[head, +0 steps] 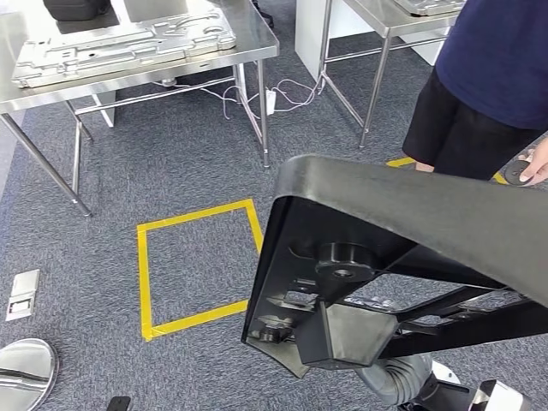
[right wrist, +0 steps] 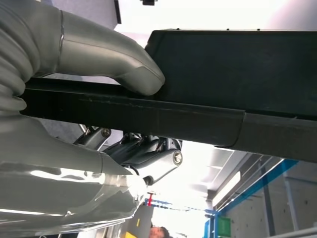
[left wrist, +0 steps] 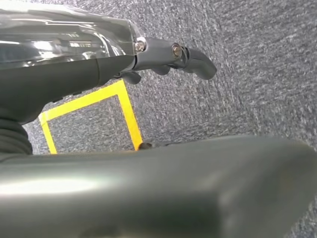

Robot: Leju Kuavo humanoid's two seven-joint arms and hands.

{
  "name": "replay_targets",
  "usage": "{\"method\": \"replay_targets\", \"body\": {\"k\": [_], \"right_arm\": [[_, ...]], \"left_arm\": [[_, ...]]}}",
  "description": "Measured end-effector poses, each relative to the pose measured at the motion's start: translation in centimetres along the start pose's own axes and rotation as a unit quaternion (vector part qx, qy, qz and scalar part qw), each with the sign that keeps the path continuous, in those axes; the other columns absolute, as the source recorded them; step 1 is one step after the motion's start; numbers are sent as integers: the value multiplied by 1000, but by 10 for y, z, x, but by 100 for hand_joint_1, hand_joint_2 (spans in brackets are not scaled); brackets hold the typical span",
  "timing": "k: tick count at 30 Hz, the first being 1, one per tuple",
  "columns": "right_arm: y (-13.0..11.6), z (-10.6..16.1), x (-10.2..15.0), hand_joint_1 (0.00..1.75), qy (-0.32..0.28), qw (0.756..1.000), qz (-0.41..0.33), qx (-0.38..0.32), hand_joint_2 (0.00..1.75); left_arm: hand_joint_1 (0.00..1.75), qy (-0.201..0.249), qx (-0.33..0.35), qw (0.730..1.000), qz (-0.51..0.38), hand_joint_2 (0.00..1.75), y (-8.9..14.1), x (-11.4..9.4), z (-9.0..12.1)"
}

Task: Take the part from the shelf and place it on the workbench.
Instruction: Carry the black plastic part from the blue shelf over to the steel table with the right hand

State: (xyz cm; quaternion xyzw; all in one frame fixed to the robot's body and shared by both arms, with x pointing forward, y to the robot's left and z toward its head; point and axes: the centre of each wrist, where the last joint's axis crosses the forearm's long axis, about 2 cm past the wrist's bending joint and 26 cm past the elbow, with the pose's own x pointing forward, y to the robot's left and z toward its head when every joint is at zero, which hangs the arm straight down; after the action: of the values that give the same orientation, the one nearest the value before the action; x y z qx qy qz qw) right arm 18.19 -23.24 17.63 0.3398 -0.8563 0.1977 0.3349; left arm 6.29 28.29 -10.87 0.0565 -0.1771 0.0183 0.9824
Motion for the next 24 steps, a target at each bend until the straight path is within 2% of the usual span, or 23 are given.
{"method": "replay_targets", "body": {"k": [24], "right_arm": [[0,0,0,175,0,1000,0,0,175]], "left_arm": [[0,-2,1,1000,0,175,1,2,0]]}}
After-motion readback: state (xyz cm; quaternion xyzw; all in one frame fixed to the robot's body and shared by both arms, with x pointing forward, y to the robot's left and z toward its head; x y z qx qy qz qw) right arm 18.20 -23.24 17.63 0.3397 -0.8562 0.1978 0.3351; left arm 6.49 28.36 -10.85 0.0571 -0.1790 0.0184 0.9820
